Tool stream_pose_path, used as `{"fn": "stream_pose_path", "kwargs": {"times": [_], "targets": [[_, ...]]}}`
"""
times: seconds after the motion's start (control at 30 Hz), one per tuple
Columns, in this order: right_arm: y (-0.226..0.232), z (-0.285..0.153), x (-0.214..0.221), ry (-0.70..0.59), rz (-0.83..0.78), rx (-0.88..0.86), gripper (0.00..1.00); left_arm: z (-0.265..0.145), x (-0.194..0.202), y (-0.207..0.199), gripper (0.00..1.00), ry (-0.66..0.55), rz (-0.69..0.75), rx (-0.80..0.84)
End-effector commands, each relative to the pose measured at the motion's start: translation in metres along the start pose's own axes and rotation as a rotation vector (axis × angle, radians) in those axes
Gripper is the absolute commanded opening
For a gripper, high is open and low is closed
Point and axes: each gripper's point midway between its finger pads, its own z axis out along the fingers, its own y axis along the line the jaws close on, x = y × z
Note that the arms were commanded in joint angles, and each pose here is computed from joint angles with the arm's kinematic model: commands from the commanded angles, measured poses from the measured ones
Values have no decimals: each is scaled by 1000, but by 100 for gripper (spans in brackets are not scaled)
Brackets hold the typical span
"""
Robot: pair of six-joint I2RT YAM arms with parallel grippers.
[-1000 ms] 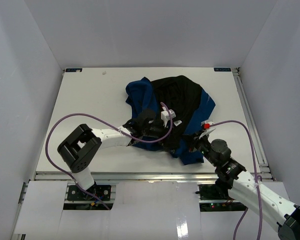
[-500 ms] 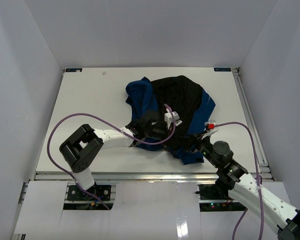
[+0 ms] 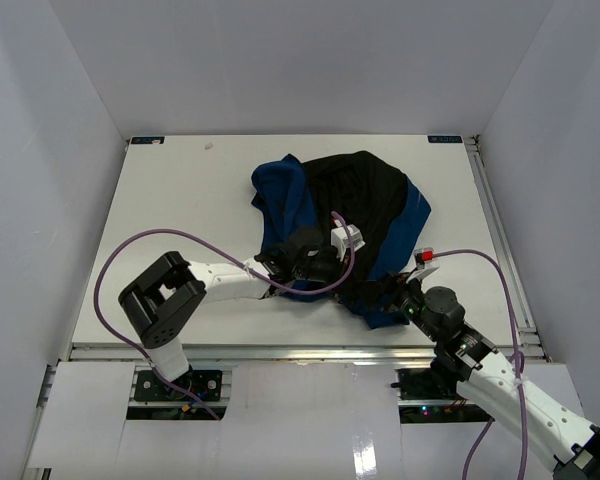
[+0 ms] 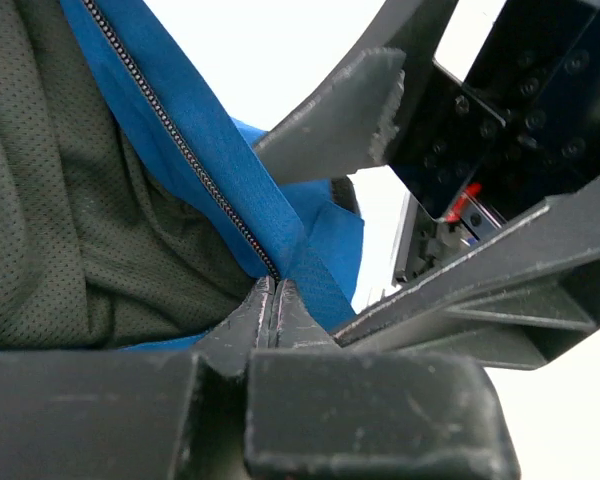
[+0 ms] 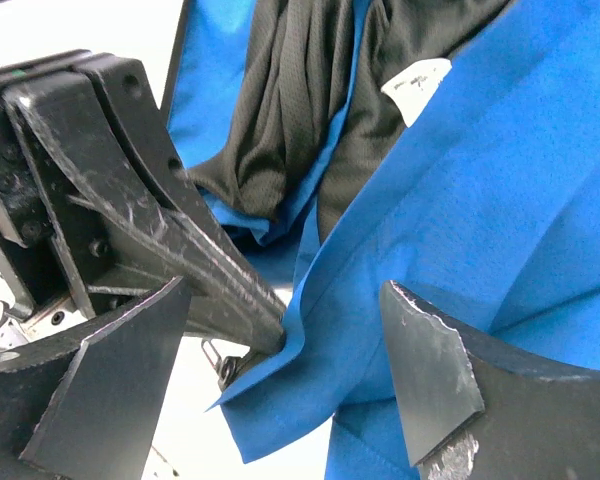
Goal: Zip up the jacket
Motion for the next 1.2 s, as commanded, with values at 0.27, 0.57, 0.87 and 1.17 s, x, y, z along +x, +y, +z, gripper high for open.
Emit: {"fn": "stream_pose_path", "kwargs": {"times": [0.27, 0.57, 0.87, 1.17], "targets": [[-4, -6, 36, 82, 29, -50, 76, -8, -47, -14, 0, -138, 63, -84], [-9, -8, 48, 112, 39, -46, 46, -10, -52, -11, 0, -165, 60, -123], [-10, -10, 52, 126, 41, -48, 47, -13, -57, -11, 0, -184, 56, -149], [-17, -10, 69, 167, 45, -45, 47, -11, -60, -19, 0, -198, 64, -129]]}}
